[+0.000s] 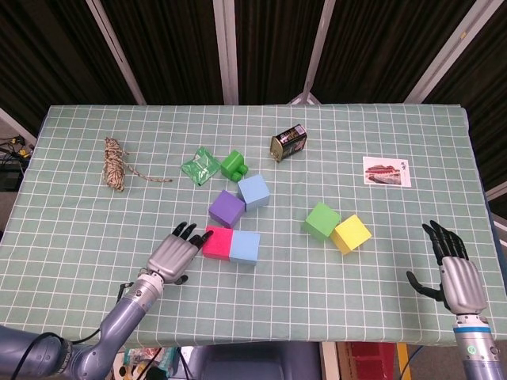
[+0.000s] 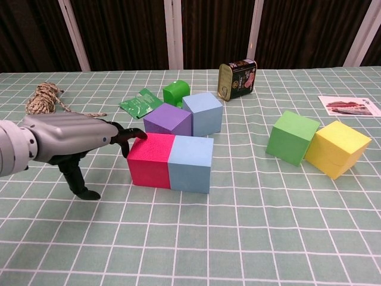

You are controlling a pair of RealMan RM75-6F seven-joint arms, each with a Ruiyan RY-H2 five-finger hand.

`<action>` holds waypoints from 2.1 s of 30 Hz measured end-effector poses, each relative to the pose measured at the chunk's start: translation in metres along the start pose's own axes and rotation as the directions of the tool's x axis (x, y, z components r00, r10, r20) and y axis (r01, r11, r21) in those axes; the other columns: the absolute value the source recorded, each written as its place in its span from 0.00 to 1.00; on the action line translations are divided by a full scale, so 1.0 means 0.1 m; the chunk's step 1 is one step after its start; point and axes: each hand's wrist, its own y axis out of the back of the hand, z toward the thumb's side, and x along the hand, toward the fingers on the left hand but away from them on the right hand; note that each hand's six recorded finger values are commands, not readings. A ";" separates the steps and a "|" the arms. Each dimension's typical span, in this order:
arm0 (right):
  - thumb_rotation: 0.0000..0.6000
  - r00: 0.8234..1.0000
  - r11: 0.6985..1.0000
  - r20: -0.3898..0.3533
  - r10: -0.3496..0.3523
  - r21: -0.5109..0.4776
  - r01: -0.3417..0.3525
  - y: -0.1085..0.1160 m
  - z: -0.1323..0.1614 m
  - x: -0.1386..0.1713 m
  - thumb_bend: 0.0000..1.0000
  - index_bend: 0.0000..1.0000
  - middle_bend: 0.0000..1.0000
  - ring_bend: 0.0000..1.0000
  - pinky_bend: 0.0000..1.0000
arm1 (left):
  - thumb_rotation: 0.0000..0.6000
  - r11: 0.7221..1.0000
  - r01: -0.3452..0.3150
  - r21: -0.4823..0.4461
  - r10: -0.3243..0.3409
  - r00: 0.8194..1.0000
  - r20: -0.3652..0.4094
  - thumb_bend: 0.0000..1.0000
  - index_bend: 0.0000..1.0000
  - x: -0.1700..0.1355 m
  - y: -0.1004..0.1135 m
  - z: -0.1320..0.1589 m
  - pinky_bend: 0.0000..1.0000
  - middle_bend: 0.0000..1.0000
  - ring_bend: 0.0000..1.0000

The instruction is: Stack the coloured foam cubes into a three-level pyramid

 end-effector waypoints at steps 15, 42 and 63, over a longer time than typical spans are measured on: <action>1.00 1.000 1.000 0.004 0.007 0.009 -0.007 -0.01 -0.01 0.00 0.31 0.00 0.00 0.00 0.00 | 1.00 0.980 -0.179 -0.085 0.170 0.980 -0.105 0.14 0.00 -0.40 0.38 -0.50 0.00 0.02 0.00; 1.00 0.989 0.988 0.041 0.139 0.065 -0.142 -0.13 0.23 -0.22 0.26 0.00 0.00 0.00 0.00 | 1.00 0.883 -0.439 -0.167 0.357 0.859 -0.367 0.13 0.00 -1.64 -0.23 -1.60 0.00 0.00 0.00; 1.00 0.957 0.963 0.132 0.257 0.054 -0.266 -0.85 0.72 -0.87 0.26 0.00 0.00 0.00 0.00 | 1.00 0.873 -0.463 -0.154 0.386 0.848 -0.364 0.13 0.00 -1.53 -0.11 -1.67 0.00 0.00 0.00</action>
